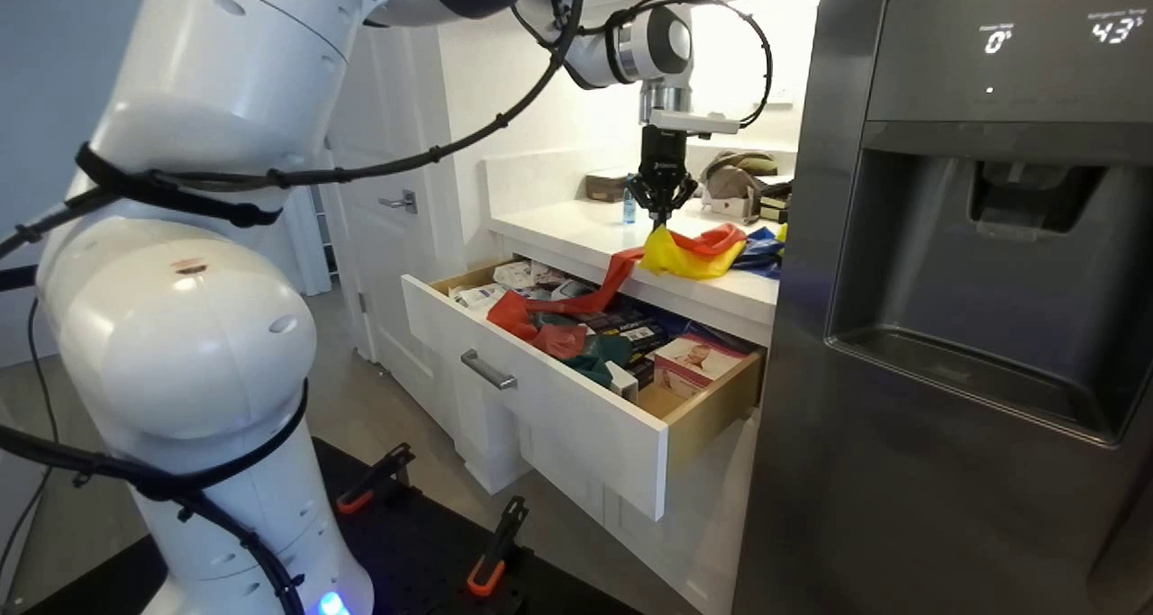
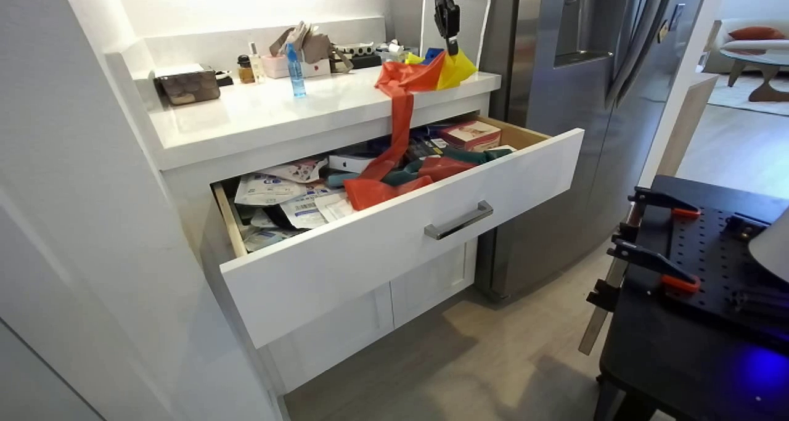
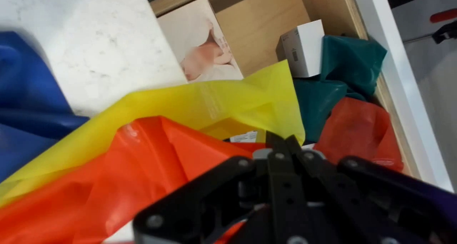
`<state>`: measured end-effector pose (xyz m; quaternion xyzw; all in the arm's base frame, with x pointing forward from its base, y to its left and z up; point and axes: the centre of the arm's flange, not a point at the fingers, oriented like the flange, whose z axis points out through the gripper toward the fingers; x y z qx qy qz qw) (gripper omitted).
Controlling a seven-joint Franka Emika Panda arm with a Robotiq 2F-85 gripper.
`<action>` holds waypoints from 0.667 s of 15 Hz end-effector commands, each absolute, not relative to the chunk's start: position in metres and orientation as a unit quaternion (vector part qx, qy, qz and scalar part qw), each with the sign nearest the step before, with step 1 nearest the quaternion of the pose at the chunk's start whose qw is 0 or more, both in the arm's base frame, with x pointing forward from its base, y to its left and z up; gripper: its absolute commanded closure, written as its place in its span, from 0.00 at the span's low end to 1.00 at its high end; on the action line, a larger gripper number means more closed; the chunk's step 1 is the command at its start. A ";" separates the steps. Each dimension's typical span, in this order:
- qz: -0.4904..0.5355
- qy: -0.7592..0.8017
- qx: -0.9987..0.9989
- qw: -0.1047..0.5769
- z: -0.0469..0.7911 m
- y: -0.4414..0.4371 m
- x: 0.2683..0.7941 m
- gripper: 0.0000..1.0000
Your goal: Open the top drawer, put all 3 bands inside and then close the drawer
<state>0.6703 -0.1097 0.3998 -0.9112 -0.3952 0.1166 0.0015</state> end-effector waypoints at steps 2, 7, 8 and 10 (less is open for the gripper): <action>0.115 -0.461 -0.880 0.008 0.398 -0.049 0.589 1.00; 0.116 -0.520 -0.846 0.018 0.395 0.028 0.542 1.00; 0.111 -0.529 -0.841 0.016 0.393 0.046 0.530 1.00; 0.086 -0.546 -0.833 0.000 0.387 0.083 0.510 1.00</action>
